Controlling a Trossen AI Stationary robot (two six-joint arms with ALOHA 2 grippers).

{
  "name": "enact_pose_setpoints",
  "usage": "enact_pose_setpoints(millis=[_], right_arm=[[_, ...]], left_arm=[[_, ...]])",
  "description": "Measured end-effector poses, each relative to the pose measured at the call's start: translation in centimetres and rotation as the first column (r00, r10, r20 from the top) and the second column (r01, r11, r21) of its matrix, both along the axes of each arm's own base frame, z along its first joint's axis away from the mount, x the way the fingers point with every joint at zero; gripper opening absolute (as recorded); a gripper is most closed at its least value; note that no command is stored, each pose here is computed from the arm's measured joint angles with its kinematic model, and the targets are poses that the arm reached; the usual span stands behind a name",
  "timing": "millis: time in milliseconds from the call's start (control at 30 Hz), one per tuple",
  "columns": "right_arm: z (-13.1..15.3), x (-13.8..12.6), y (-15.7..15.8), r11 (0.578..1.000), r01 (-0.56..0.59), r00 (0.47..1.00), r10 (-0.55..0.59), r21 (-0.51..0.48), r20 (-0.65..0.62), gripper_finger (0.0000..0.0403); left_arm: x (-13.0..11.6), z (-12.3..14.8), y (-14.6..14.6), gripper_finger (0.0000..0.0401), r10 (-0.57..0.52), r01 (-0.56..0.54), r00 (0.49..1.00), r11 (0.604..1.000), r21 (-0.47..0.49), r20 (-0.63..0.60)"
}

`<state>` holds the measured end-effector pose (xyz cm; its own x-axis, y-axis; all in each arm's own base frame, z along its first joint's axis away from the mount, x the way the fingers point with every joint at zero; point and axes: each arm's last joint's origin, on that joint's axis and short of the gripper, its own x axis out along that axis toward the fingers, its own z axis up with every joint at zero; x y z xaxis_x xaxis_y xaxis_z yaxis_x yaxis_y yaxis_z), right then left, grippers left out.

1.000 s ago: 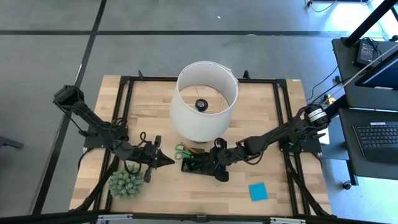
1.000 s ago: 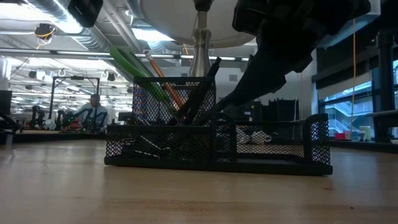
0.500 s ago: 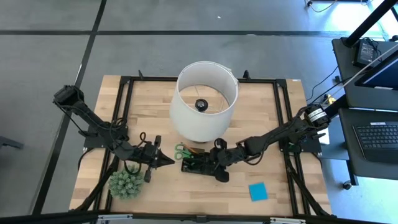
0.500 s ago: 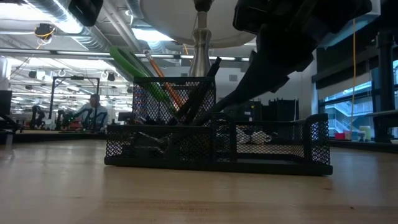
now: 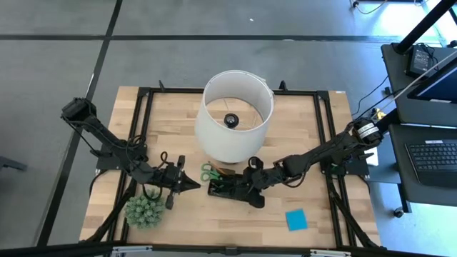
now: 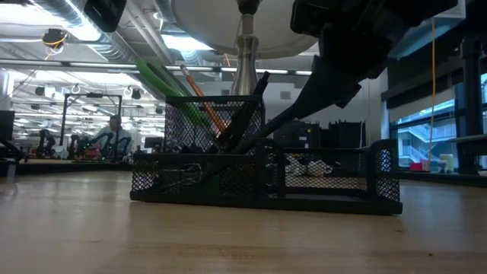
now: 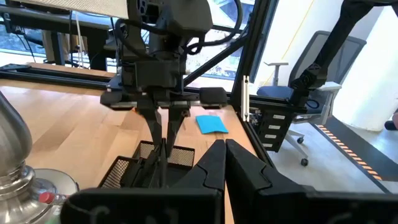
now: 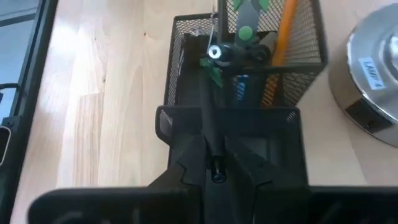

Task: Pick and place office supplies into organizer
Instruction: Put the black pen into the black desk organizer

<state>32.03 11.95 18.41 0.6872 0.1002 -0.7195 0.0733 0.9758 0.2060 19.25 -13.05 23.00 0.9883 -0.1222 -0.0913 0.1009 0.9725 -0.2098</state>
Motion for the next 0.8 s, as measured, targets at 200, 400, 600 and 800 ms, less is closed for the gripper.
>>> enact_pose_setpoints(millis=[200,400,600,800], right_arm=[[1.4,-0.7,-0.2,1.0,0.004,1.0,-0.004,0.011,0.012,0.0041],[3.1,-2.0,-0.5,0.999,0.019,1.0,-0.019,0.033,0.002,0.0041],[5.1,-2.6,-0.2,0.996,-0.016,0.999,0.012,0.092,0.042,0.004],[8.3,-1.9,0.2,0.996,-0.052,0.995,0.045,0.074,0.093,0.0041]], left_arm=[[0.0,0.0,0.0,0.0002,0.0,0.0,1.0,1.0,0.0,-0.001],[0.0,0.0,0.0,0.0004,0.0,0.0,1.0,1.0,0.002,-0.002],[0.0,-0.2,0.0,0.0001,0.0,0.0,1.0,1.0,0.01,-0.013],[0.0,-0.3,0.0,0.0003,0.0,0.0,1.0,1.0,0.019,-0.024]])
